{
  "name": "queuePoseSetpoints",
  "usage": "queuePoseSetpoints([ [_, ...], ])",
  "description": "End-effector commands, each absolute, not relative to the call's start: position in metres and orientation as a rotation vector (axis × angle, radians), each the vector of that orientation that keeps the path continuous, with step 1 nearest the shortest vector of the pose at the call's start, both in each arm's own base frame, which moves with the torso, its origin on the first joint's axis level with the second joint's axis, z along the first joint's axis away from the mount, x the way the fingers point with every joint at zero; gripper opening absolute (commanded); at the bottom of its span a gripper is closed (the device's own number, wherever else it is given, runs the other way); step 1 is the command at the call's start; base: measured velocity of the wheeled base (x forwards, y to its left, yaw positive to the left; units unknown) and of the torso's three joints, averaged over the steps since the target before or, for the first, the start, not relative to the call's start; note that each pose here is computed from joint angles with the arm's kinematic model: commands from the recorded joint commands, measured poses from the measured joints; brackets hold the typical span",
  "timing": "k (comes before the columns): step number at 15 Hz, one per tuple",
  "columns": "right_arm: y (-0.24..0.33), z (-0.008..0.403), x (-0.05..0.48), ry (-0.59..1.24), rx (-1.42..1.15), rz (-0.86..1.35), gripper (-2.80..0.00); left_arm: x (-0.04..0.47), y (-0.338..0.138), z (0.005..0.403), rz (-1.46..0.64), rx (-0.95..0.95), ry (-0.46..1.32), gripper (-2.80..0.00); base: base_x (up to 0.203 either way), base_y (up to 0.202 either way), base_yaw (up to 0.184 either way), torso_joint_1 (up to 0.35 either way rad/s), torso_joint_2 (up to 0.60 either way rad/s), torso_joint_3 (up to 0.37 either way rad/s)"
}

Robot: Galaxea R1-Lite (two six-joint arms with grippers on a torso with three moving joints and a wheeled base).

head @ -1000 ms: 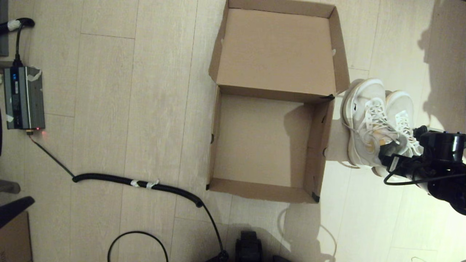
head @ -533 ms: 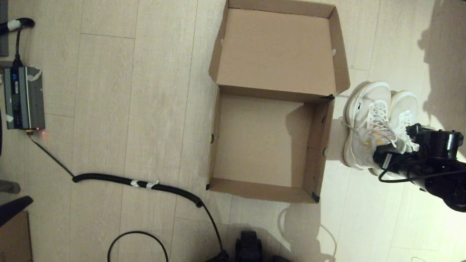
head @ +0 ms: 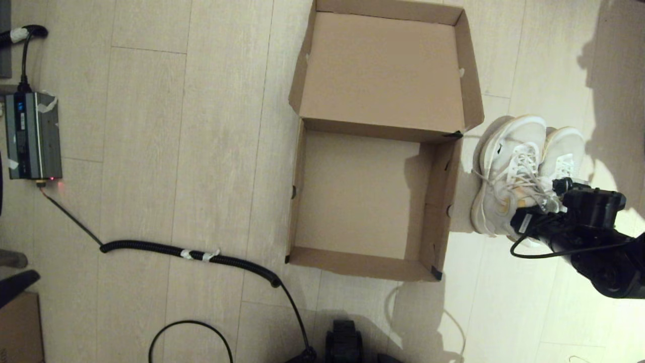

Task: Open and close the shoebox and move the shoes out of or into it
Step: Put the shoes into the shoe box

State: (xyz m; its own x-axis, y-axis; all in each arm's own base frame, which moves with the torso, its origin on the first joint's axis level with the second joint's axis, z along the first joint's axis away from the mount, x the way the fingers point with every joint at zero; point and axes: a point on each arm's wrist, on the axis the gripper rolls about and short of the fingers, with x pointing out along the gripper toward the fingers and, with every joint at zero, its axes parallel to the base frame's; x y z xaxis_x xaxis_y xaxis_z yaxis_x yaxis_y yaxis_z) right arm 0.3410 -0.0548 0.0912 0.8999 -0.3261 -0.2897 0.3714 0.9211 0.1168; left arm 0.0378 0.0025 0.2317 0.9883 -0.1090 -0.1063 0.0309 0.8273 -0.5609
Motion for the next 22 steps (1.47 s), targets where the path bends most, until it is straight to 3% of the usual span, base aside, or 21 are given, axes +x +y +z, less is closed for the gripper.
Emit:
queuePoseSetpoints([
  [1,-0.061,0.083,0.342,0.289,0.175,-0.378,-2.8,0.037,0.002,0.235,-0.079,-0.592,0.126,-2.8,0.0,0.0,0.0,0.0,0.0,0.0],
  [7,-0.07,0.101,0.33,0.237,0.187,-0.372,-2.8,0.033,0.001,0.246,-0.083,-0.588,0.116,-2.8,0.0,0.0,0.0,0.0,0.0,0.0],
  [12,-0.062,0.156,0.296,0.239,0.231,-0.311,-2.8,0.019,-0.004,0.253,-0.083,-0.588,0.116,-2.8,0.0,0.0,0.0,0.0,0.0,0.0],
  [17,-0.051,0.223,0.226,0.332,0.297,-0.299,-2.8,0.014,-0.005,0.266,-0.088,-0.583,0.105,-2.8,0.0,0.0,0.0,0.0,0.0,0.0],
  [22,-0.034,0.252,0.155,0.326,0.362,-0.266,-2.8,0.032,0.0,0.265,-0.08,-0.601,0.159,-2.8,0.0,0.0,0.0,0.0,0.0,0.0],
])
